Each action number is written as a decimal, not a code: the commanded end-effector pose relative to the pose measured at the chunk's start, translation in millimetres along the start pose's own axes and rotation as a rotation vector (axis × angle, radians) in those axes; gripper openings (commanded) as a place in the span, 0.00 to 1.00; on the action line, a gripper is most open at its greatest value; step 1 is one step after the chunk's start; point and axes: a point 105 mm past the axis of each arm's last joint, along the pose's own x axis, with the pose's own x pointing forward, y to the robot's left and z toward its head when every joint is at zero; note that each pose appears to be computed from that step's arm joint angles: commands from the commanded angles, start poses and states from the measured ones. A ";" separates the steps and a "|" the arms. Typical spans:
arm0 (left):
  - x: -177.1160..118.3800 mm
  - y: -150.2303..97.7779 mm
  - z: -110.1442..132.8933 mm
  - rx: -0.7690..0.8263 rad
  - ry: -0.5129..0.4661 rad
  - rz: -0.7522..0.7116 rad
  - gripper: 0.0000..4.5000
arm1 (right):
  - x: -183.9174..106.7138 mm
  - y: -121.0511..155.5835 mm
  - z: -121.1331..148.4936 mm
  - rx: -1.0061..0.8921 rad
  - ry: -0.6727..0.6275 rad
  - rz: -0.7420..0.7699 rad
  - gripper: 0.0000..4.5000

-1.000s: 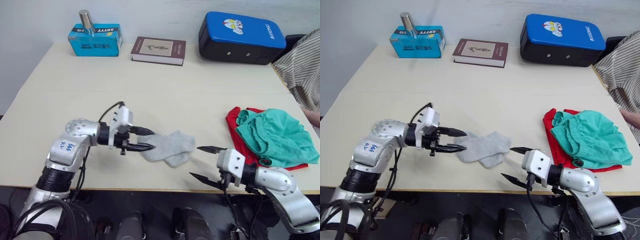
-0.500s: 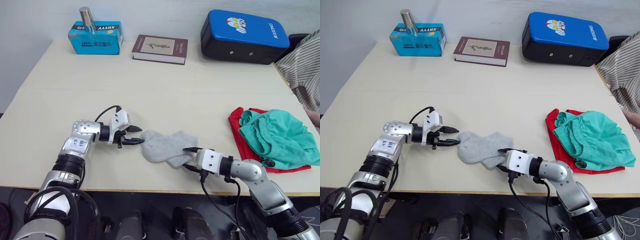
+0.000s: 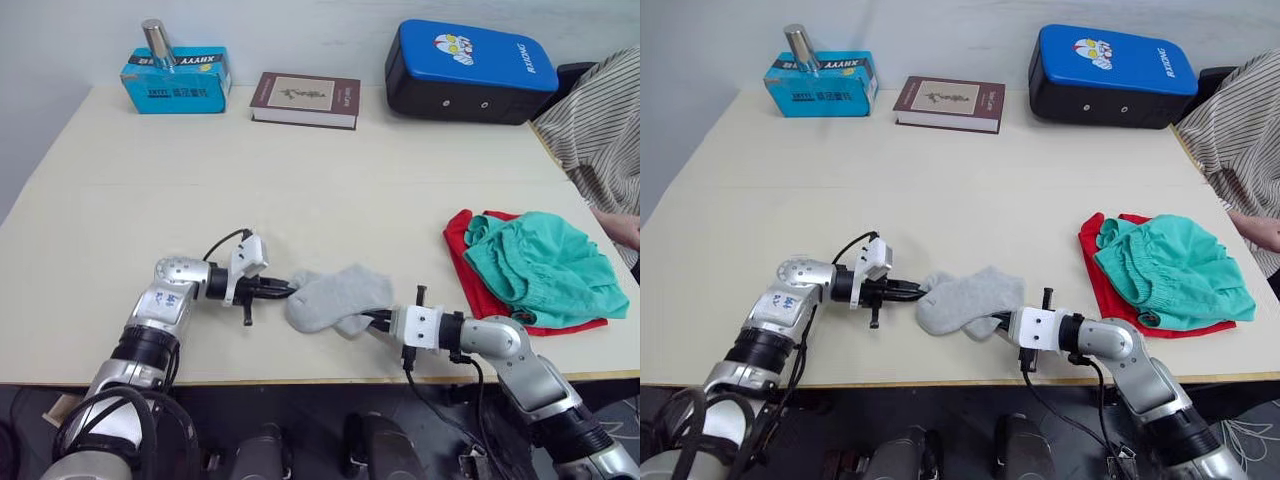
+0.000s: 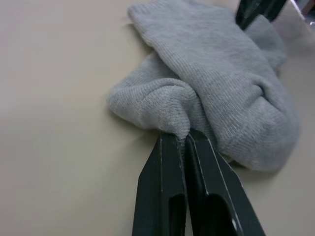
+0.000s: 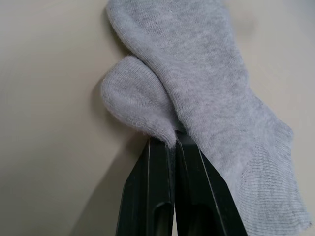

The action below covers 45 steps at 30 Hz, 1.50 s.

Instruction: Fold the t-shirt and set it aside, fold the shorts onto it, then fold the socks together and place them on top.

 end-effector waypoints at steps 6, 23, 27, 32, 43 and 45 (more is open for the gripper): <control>-32.2 -22.1 3.2 -0.018 -0.035 0.238 0.01 | -2.6 -29.6 -17.3 -0.142 -0.009 0.081 0.00; -74.8 -40.8 -3.6 -0.144 -0.016 0.345 0.65 | -37.1 -40.2 -7.5 -0.122 -0.107 0.179 0.74; -94.0 -61.7 -4.8 -0.343 0.028 0.285 0.81 | -57.5 -59.7 -0.8 0.080 -0.089 0.218 1.00; -64.0 -68.8 16.1 -0.541 -0.091 0.220 0.99 | -46.1 -87.2 -7.1 0.645 0.019 0.160 1.00; 15.9 -73.4 12.1 -0.722 0.035 0.261 0.99 | 12.6 -114.6 -19.6 0.903 0.207 0.072 1.00; 19.7 -75.0 12.3 -0.727 0.048 0.268 1.00 | 17.4 -112.8 -19.3 0.902 0.211 0.089 0.96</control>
